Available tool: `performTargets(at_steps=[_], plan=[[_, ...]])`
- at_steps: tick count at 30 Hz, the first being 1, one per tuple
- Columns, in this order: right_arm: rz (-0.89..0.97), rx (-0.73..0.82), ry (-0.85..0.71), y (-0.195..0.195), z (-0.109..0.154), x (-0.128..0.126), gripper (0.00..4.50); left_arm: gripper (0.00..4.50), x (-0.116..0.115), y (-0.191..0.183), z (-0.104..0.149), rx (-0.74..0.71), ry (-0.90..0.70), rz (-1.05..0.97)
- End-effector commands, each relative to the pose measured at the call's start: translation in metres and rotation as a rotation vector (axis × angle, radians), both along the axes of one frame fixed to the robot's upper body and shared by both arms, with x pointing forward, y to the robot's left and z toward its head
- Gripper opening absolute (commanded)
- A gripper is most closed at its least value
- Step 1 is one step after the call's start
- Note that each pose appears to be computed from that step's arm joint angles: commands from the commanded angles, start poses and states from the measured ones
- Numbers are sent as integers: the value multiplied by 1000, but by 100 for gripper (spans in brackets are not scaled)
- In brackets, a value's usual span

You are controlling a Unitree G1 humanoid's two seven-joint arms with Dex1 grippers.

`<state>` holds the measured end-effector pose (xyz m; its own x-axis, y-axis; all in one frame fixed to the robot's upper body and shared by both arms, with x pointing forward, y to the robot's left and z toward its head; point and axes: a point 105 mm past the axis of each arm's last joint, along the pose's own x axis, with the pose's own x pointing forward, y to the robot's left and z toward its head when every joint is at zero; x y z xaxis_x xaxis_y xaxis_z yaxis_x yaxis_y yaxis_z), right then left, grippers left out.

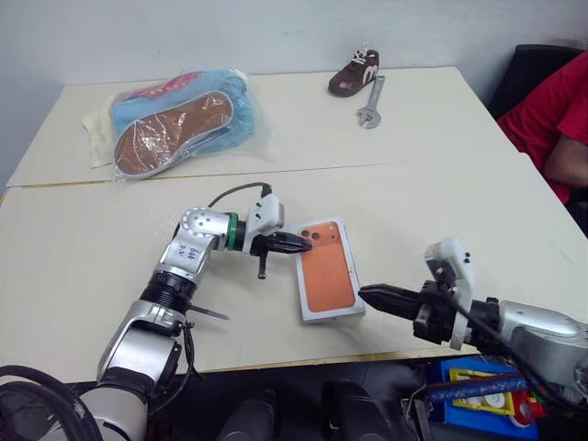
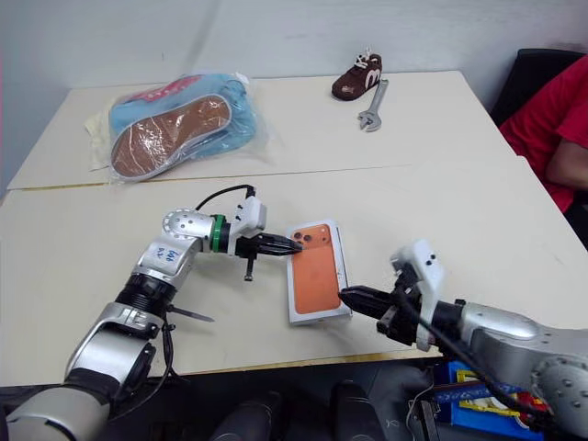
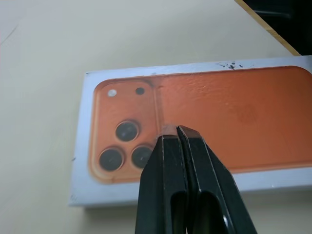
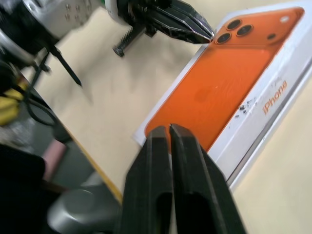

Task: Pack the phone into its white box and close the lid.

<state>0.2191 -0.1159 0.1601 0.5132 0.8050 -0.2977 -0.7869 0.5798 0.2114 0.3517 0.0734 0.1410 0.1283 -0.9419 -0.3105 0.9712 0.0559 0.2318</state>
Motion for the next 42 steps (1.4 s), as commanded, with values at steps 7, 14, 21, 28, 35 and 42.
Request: performTargets(at_steps=[7, 14, 21, 28, 35, 42], plan=[[78, -362, -226, 12, -40, 34, 2, 0, 12, 8, -6, 113, -32, 34], [72, -451, -208, -7, -52, 30, 2, 0, 10, -14, -15, 113, -30, -15], [76, -432, -188, -12, -50, 17, 2, 0, 7, -41, -15, 60, -29, -39], [6, -316, -210, -13, -34, 23, 2, 0, 4, -29, -7, 46, -33, -58], [109, -405, -207, -18, -26, 10, 2, 0, 4, -35, -12, 90, -19, -77], [44, -394, -245, -24, -16, 27, 2, 0, 1, -41, -31, 179, -6, -86]])
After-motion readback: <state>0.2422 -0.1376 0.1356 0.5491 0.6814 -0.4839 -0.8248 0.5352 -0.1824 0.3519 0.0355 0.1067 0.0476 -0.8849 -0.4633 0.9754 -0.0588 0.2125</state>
